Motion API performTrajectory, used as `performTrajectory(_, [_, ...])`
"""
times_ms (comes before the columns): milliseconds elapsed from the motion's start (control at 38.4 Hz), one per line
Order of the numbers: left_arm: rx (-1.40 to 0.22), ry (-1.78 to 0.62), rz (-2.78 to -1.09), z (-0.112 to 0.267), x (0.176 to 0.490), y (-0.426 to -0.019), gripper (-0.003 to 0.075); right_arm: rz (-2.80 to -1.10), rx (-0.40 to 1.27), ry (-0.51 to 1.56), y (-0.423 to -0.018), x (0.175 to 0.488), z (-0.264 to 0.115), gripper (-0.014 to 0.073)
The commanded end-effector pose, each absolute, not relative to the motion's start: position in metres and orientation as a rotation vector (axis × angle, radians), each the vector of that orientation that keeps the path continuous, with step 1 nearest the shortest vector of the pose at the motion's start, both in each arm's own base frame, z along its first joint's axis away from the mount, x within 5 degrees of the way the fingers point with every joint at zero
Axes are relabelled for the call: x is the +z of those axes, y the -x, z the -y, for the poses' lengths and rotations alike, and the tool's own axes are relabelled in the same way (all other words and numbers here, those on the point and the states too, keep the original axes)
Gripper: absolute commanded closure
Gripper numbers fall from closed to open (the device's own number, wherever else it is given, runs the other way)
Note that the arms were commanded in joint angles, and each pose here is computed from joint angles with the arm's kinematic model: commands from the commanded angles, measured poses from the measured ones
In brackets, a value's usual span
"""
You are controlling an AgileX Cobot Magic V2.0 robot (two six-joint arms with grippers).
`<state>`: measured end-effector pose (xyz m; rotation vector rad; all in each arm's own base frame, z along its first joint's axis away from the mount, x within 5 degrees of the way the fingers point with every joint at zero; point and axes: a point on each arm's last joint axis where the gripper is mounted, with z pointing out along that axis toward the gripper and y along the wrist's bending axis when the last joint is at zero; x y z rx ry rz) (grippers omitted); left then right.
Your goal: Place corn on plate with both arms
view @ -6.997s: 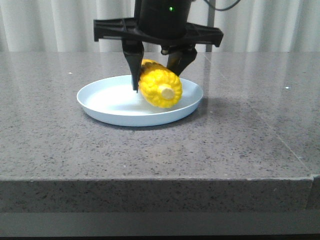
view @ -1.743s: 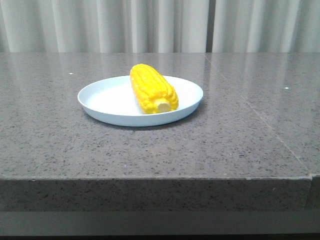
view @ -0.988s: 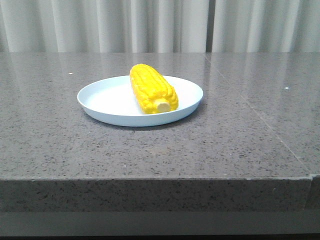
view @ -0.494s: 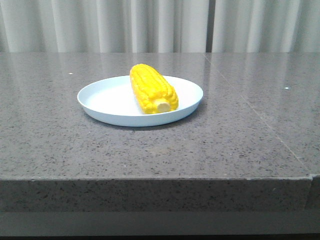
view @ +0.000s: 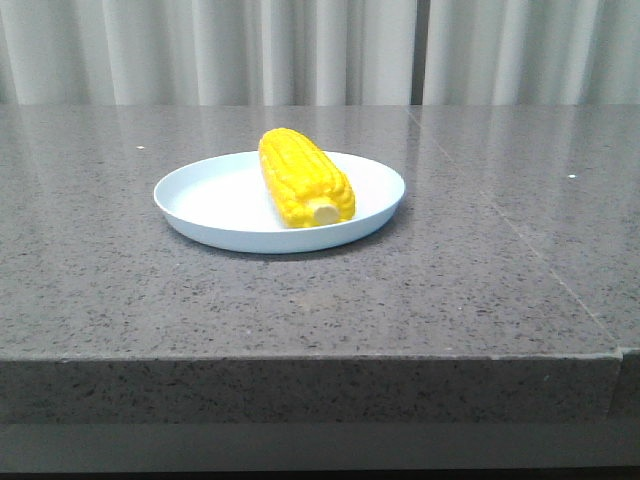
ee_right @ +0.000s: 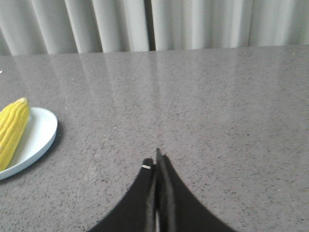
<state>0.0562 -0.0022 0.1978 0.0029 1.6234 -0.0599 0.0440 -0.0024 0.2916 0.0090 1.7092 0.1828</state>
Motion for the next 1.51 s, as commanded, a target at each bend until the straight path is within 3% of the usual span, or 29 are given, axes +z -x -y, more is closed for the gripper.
performTrajectory(0, [-0.075,0.011,-1.536,0.002,0.2,-0.056,0.0741,-1.605,0.173,0.059,-0.047,0.299,-0.003,0.0655])
performTrajectory(312, [-0.075,0.011,-1.536,0.002,0.2,-0.056,0.0741,-1.485,0.073,-0.013,-0.051,0.265,-0.002,0.0655])
performTrajectory(676, [-0.075,0.011,-1.536,0.002,0.2,-0.056,0.0741,-1.548,0.132,-0.073,-0.055,0.204,-0.002,0.0655])
performTrajectory(1483, [-0.075,0.011,-1.536,0.002,0.2,-0.056,0.0741,-1.586,0.134,-0.07,-0.054,0.202,-0.003,0.0655])
